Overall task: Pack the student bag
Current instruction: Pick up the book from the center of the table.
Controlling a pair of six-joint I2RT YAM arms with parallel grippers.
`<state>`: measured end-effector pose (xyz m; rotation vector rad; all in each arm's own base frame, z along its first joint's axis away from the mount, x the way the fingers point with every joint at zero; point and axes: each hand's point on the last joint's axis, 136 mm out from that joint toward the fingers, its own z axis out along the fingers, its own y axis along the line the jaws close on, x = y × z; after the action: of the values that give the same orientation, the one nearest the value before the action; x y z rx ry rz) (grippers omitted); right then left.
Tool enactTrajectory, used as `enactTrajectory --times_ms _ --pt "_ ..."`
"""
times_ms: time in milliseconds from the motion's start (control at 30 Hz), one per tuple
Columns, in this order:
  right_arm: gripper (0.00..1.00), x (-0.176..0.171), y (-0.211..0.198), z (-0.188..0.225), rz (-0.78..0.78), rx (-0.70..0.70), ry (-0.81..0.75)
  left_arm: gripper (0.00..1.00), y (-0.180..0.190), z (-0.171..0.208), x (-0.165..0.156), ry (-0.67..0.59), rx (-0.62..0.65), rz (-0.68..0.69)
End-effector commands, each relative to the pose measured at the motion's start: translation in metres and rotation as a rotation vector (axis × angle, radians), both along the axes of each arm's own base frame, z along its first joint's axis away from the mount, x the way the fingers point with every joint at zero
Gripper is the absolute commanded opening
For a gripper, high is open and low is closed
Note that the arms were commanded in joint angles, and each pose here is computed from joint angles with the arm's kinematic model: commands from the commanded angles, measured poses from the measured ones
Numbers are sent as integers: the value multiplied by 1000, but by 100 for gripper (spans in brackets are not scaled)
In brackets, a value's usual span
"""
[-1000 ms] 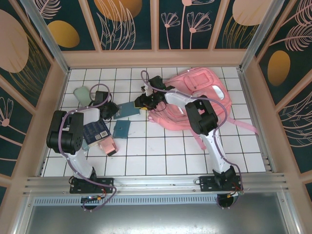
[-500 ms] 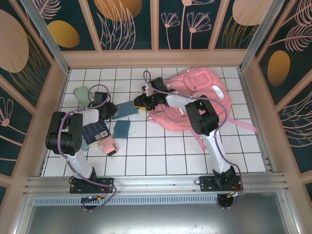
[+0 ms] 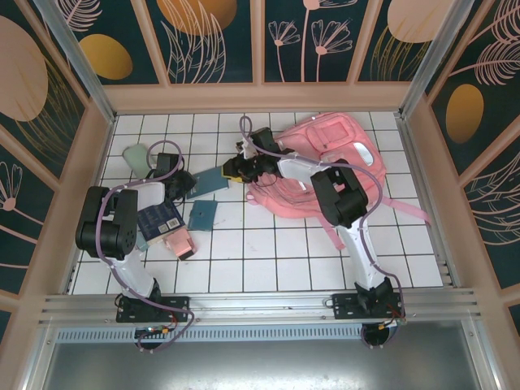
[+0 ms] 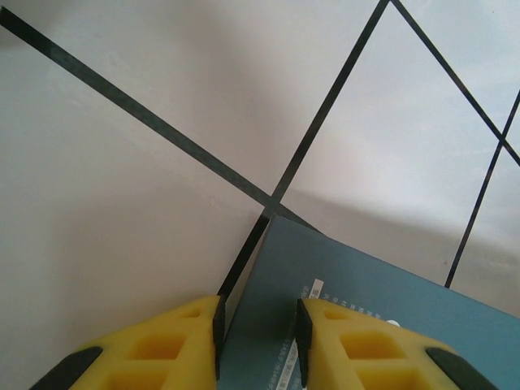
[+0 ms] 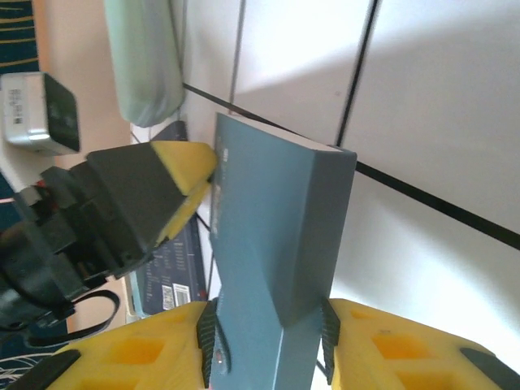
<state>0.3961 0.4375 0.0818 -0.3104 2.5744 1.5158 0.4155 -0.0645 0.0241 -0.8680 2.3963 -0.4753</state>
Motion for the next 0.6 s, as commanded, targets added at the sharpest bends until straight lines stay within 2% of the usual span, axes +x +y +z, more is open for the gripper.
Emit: enactTrajectory --times_ms 0,67,233,400,433,567 --pt "43 -37 42 71 149 175 -122 30 -40 -2 -18 44 -120 -136" --pt "44 -35 40 64 131 164 -119 30 -41 -1 -19 45 -122 -138" --pt "40 -31 42 14 132 0 -63 30 -42 0 -19 41 -128 -140" --pt "34 -30 36 8 97 -45 -79 30 -41 3 -19 35 -127 -141" --pt "32 -28 34 9 84 -52 -89 30 -41 4 -19 34 -127 -141" --pt "9 -17 21 18 33 -75 -109 32 -40 9 -19 29 -120 -140"
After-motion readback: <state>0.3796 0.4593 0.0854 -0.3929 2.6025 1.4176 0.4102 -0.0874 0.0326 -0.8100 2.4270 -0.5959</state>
